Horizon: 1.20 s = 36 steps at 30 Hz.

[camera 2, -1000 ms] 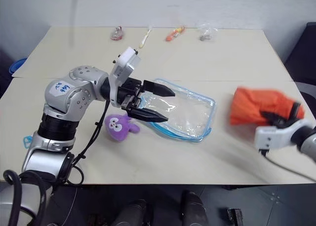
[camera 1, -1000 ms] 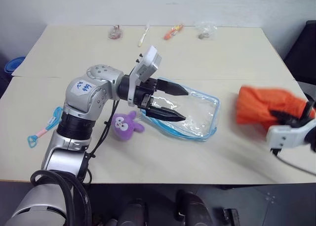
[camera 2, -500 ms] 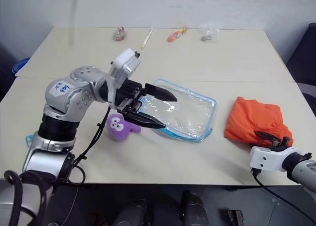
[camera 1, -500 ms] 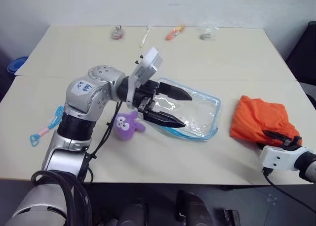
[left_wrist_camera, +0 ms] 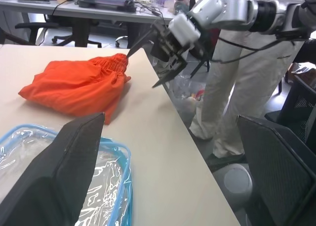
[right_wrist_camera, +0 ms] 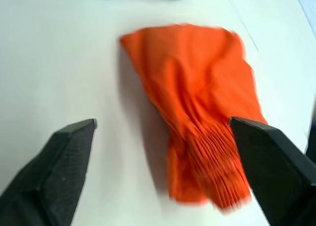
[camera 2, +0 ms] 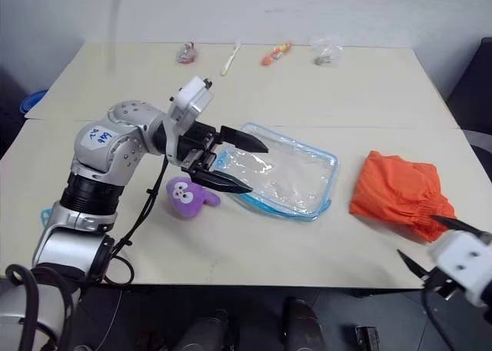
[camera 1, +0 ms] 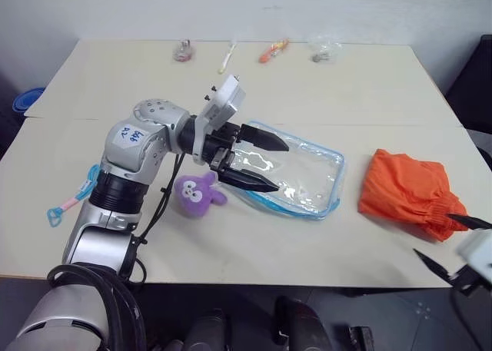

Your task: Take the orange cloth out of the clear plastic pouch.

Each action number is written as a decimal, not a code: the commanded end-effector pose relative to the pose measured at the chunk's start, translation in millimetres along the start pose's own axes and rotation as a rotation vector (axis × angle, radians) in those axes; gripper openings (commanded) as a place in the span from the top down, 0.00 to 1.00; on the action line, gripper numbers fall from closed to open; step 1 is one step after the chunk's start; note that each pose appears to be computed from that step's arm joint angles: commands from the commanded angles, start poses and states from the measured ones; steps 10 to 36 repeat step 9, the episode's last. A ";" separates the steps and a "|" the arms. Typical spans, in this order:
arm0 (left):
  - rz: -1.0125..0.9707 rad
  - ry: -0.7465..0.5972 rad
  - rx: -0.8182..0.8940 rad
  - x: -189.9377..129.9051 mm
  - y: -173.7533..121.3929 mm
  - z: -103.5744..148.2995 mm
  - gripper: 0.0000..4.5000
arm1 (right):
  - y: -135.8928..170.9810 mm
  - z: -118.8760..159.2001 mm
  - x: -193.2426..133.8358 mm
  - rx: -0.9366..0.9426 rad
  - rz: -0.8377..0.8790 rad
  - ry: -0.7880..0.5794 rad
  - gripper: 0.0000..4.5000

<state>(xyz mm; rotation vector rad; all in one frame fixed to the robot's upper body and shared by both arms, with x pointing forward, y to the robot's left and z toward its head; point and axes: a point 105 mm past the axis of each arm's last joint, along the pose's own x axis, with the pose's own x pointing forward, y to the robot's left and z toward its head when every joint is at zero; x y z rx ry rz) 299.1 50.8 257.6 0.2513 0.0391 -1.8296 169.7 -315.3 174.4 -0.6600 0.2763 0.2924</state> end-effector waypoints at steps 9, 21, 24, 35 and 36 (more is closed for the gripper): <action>0.035 0.001 0.092 -23.0 -5.4 15.1 0.00 | -18.1 -11.4 -56.3 0.420 -0.122 0.010 0.01; 0.035 0.001 0.092 -23.0 -5.4 15.1 0.00 | -18.1 -11.4 -56.3 0.420 -0.122 0.010 0.01; 0.035 0.001 0.092 -23.0 -5.4 15.1 0.00 | -18.1 -11.4 -56.3 0.420 -0.122 0.010 0.01; 0.035 0.001 0.092 -23.0 -5.4 15.1 0.00 | -18.1 -11.4 -56.3 0.420 -0.122 0.010 0.01; 0.035 0.001 0.092 -23.0 -5.4 15.1 0.00 | -18.1 -11.4 -56.3 0.420 -0.122 0.010 0.01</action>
